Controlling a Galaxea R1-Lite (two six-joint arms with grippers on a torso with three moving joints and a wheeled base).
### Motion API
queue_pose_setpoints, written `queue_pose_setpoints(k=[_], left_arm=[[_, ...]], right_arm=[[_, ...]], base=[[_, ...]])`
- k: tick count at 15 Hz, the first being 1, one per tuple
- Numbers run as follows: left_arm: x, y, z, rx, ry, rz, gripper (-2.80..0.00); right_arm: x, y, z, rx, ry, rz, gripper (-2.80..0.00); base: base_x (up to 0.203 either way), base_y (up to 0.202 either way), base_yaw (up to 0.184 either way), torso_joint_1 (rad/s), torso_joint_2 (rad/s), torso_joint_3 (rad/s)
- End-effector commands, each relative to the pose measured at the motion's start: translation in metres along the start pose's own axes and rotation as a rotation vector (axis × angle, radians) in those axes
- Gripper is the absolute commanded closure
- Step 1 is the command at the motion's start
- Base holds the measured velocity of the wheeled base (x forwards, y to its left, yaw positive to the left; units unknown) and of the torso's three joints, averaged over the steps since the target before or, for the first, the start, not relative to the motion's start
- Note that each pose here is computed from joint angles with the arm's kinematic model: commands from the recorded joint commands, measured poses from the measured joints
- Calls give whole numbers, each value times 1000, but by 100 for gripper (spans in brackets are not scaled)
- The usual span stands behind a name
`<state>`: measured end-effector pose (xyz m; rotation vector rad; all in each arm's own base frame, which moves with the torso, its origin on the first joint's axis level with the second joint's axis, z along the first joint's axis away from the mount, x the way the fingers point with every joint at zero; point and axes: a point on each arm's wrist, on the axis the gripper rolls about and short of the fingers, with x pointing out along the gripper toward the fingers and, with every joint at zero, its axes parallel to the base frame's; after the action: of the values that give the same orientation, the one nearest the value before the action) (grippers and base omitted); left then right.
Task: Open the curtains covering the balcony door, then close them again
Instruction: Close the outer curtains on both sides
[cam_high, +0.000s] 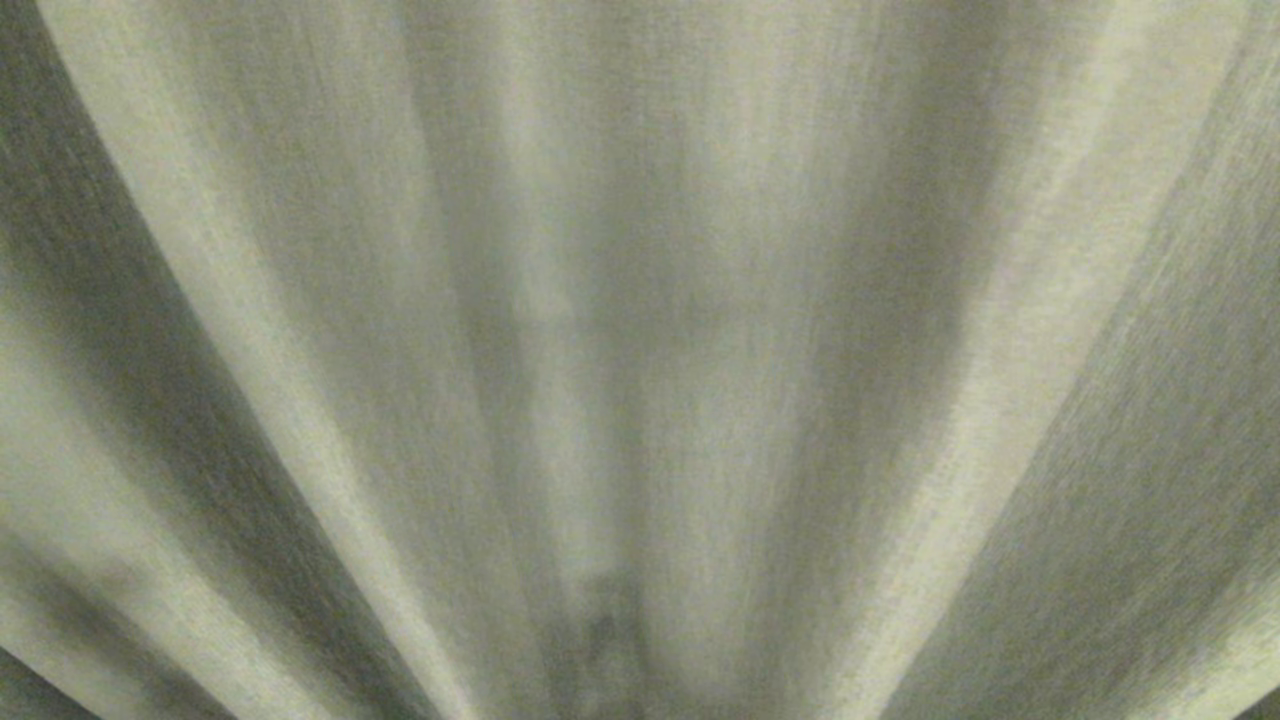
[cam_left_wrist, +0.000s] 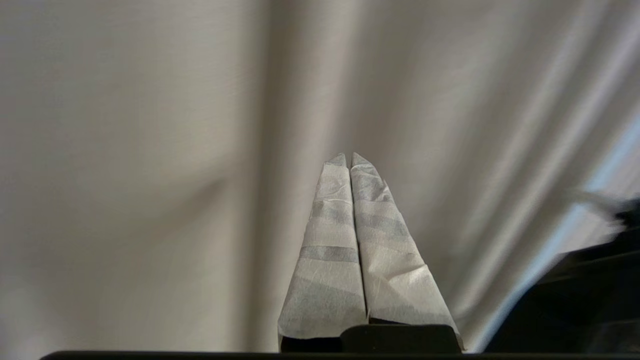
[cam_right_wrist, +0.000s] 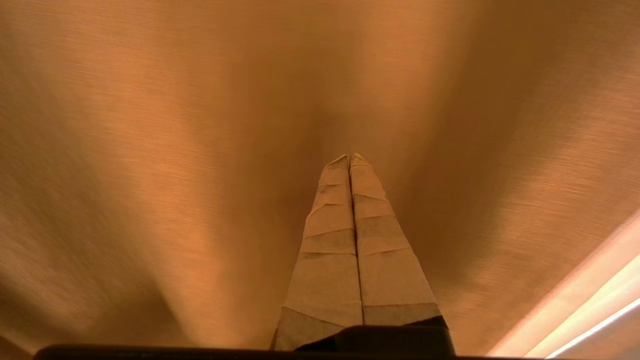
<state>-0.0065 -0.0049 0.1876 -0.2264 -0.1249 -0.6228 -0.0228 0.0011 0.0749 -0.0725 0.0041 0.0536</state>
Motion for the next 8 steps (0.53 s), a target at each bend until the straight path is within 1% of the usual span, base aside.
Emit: queue_pose_setpoints(k=[1, 3, 5, 6, 7, 8], left_arm=[[2, 4, -16, 56, 41, 79, 0], [2, 11, -38, 126, 102, 173, 0], [-2, 15, -61, 155, 135, 226, 0], [-5, 17, -72, 170, 133, 275, 0], [-8, 19, -76, 194, 128, 383, 0], [-10, 21, -79, 221, 142, 498, 0]], right_arm=[[0, 0, 0, -1, 0, 2, 0], [0, 0, 0, -1, 0, 1, 0], [0, 0, 0, -1, -1, 1, 0], [0, 0, 0, -1, 0, 1, 0], [0, 0, 0, -1, -1, 0, 0], [0, 0, 0, -1, -1, 2, 0]], base=[[0, 0, 0, 0, 0, 0], [0, 0, 0, 0, 0, 0], [0, 0, 0, 0, 0, 0], [0, 0, 0, 0, 0, 0], [0, 0, 0, 0, 0, 0], [0, 0, 0, 0, 0, 0]])
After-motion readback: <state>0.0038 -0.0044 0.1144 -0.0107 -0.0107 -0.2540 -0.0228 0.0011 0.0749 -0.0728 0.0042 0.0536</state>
